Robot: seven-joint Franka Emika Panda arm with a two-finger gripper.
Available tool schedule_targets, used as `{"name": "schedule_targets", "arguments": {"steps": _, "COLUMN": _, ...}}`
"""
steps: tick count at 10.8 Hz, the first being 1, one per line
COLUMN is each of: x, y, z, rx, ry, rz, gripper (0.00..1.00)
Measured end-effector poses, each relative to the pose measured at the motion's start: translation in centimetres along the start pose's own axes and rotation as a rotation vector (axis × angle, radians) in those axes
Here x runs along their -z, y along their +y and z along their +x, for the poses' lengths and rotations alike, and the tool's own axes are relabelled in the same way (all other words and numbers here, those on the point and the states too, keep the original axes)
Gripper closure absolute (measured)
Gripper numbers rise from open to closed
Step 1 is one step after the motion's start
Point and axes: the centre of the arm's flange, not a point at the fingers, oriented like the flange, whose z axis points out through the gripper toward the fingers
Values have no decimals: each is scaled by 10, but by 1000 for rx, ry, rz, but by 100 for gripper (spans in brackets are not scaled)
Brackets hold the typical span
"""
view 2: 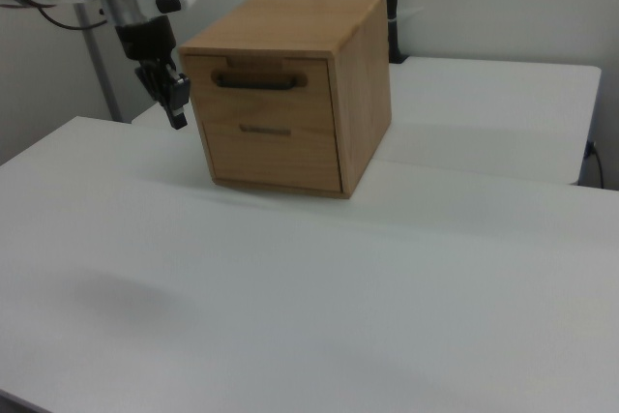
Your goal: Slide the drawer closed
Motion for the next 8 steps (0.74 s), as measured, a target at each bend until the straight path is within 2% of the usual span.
{"name": "schedule_targets", "arguments": {"steps": 2, "x": 14, "y": 35, "z": -14, "rx": 77, "ry": -10, "rz": 74, "gripper": 90}}
{"name": "schedule_targets", "arguments": {"steps": 3, "x": 20, "y": 55, "z": -16, "rx": 122, "ry": -7, "rz": 111, "gripper": 82}}
{"name": "schedule_targets", "arguments": {"steps": 5, "x": 24, "y": 79, "z": -13, "rx": 179, "ry": 11, "rz": 142, "gripper": 71}}
{"name": "schedule_targets", "arguments": {"steps": 6, "x": 25, "y": 85, "z": -10, "rx": 177, "ry": 28, "rz": 145, "gripper": 59}}
{"name": "schedule_targets", "arguments": {"steps": 7, "x": 26, "y": 90, "z": -8, "rx": 173, "ry": 37, "rz": 146, "gripper": 44}}
{"name": "schedule_targets", "arguments": {"steps": 8, "x": 25, "y": 96, "z": -6, "rx": 181, "ry": 41, "rz": 113, "gripper": 23}}
